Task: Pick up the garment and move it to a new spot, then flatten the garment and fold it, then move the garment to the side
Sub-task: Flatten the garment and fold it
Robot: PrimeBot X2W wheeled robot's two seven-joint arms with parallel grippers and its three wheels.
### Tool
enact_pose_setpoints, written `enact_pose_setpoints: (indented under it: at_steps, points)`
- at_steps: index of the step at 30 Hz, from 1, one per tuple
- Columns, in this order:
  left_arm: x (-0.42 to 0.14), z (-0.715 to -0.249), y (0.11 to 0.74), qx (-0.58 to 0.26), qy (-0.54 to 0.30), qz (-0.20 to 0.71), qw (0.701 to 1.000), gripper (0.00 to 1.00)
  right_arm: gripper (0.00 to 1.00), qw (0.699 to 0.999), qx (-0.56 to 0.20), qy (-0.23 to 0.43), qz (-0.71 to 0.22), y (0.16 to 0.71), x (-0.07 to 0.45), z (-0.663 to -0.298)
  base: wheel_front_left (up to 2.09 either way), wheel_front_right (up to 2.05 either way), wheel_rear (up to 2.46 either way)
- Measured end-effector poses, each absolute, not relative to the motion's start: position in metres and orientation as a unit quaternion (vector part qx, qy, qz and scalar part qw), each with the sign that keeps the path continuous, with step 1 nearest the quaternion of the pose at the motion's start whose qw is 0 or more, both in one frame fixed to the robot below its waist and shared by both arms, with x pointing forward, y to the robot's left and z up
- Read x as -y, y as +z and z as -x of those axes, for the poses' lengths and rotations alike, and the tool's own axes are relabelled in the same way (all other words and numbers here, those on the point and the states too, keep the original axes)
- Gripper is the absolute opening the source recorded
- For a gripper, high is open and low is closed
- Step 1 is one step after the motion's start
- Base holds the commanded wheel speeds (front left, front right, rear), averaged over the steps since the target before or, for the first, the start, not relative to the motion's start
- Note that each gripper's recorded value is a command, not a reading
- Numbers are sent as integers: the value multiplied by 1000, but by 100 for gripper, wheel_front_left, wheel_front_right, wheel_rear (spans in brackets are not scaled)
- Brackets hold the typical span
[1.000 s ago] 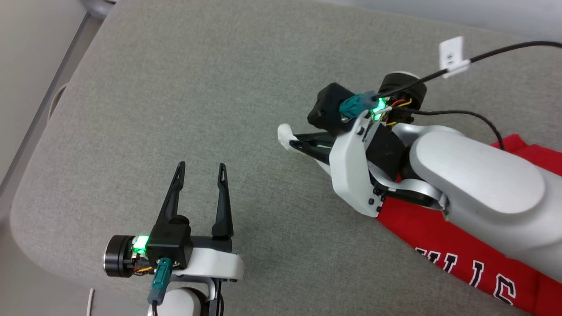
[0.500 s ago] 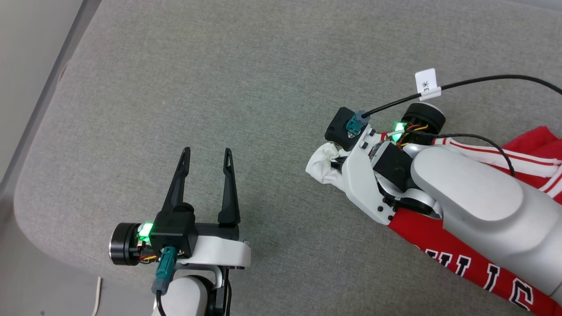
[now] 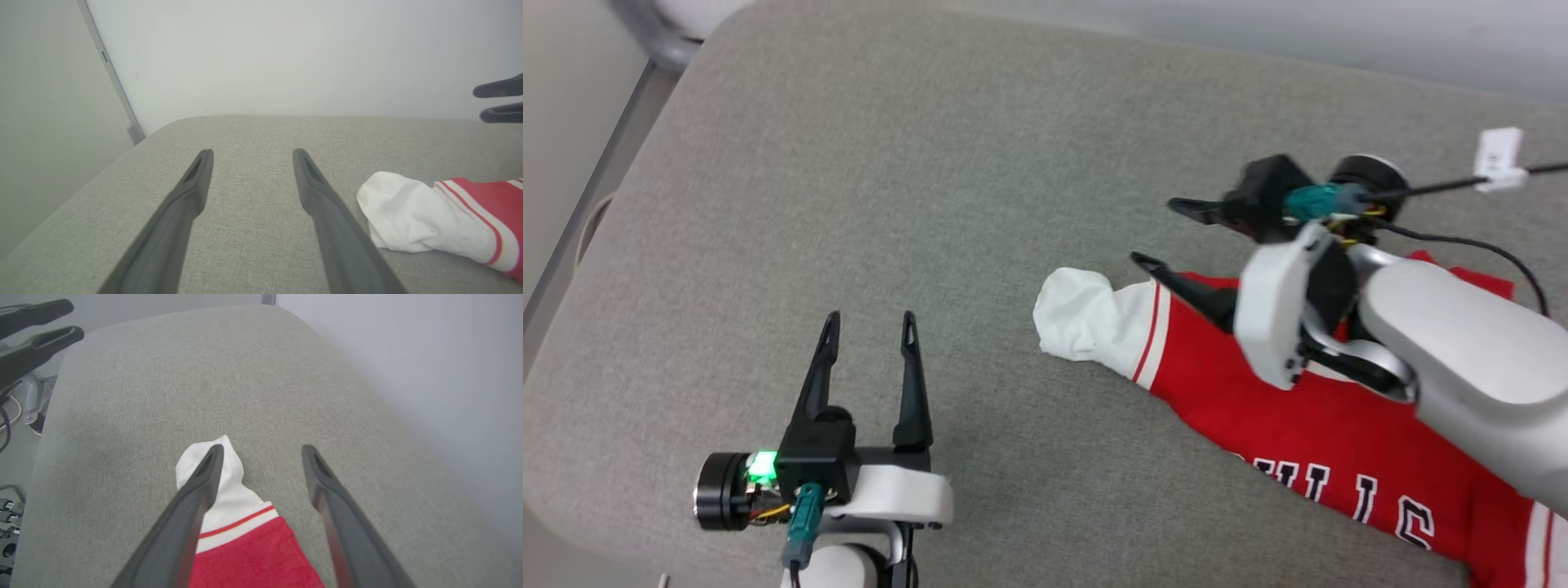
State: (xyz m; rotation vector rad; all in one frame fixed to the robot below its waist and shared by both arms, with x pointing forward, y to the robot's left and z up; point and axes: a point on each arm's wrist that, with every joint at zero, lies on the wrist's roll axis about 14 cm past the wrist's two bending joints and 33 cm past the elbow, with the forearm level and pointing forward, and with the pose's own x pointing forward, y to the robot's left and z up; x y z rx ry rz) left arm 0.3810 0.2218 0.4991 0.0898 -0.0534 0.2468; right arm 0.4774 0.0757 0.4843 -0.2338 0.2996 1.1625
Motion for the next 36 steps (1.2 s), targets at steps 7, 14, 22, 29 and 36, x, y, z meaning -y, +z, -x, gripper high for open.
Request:
enact_pose_setpoints:
  at_steps: [7, 14, 22, 29, 36]
  points:
    - [-216, -368, 507, 39, 106, -43, 993, 100, 100, 888, -66, 448, 80, 521, 8, -494, 0, 0, 0]
    - [-207, -361, 515, 53, 84, -41, 994, 100, 100, 949, 1, 311, 52, 543, 100, -494, 0, 0, 0]
    - [-198, -355, 525, 69, 61, -37, 995, 100, 100, 986, 58, 157, 24, 551, 180, -459, 0, 0, 0]
    - [-196, -355, 531, 80, 43, -34, 995, 100, 100, 995, 66, 71, 8, 535, 208, -403, 0, 0, 0]
    - [-195, -373, 539, 88, -4, -47, 995, 100, 100, 999, 49, 22, -4, 527, 218, -371, 0, 0, 0]
